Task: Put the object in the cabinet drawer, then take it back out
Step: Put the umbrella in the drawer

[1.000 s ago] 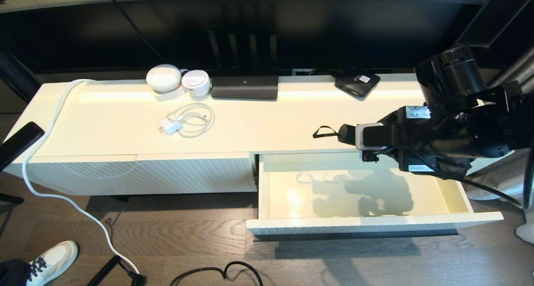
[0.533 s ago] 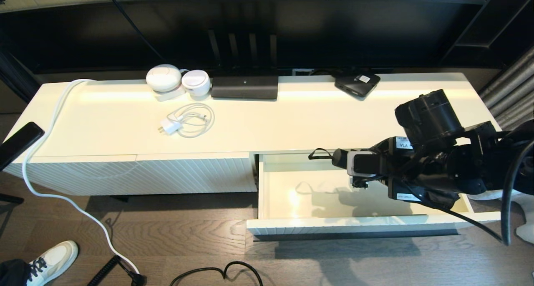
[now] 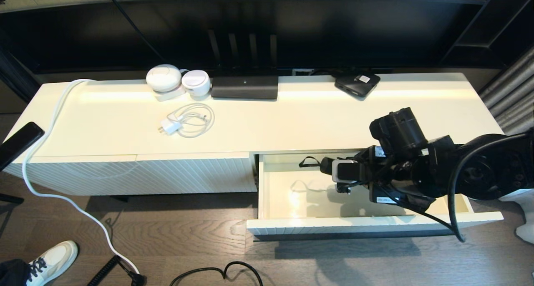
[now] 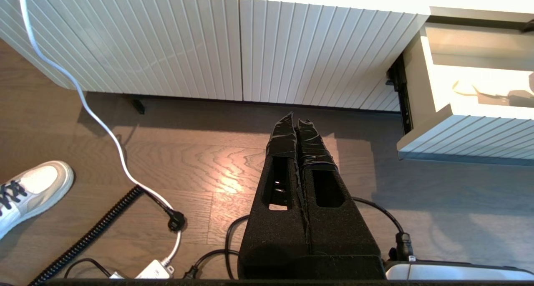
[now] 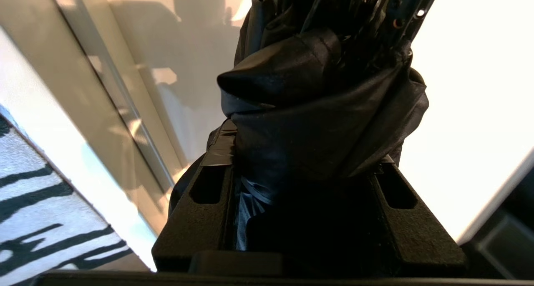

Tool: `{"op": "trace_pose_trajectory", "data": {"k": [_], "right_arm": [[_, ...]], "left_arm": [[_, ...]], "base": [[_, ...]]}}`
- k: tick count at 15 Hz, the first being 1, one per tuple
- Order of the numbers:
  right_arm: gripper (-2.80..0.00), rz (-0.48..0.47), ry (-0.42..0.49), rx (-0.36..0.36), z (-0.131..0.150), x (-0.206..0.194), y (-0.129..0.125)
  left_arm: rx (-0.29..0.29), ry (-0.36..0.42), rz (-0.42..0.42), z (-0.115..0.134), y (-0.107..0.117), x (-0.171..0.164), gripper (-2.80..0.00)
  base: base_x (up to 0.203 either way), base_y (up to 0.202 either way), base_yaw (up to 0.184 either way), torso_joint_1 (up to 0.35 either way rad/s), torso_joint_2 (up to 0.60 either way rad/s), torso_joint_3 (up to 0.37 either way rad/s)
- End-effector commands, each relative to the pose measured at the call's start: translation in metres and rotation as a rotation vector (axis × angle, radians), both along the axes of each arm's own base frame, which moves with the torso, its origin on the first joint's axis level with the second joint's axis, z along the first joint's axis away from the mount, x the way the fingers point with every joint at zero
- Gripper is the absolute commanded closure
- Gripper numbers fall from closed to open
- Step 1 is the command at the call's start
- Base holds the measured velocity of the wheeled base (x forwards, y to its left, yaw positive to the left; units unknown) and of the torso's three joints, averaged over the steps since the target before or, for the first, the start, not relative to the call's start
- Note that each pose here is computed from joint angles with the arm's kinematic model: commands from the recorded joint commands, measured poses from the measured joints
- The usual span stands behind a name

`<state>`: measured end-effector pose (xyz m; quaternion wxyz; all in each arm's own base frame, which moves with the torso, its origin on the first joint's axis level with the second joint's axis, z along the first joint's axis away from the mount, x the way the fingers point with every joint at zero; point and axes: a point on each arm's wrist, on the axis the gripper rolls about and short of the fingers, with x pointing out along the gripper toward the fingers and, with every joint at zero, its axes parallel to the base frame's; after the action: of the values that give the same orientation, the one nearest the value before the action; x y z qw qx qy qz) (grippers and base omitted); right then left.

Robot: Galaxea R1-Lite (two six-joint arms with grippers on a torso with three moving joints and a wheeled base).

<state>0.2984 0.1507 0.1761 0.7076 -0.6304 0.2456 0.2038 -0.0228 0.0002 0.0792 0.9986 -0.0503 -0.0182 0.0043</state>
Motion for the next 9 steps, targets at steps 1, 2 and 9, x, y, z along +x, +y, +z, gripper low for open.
{"op": "trace_pose_trajectory", "data": {"k": [1,2,9], "right_arm": [[0.0,0.009,0.027,-0.024,-0.011,0.007,0.001],[0.0,0.012,0.03,-0.025,-0.014,0.007,0.001],[0.0,0.02,0.023,-0.025,-0.03,0.016,0.005]], "left_arm": [[-0.001,-0.001,0.0,0.0,0.0,0.0,0.0],[-0.001,-0.001,0.0,0.0,0.0,0.0,0.0],[-0.001,-0.001,0.0,0.0,0.0,0.0,0.0]], "base": [[0.0,0.0,0.0,0.0,0.0,0.0],[0.0,0.0,0.0,0.0,0.0,0.0],[0.0,0.0,0.0,0.0,0.0,0.0]]}}
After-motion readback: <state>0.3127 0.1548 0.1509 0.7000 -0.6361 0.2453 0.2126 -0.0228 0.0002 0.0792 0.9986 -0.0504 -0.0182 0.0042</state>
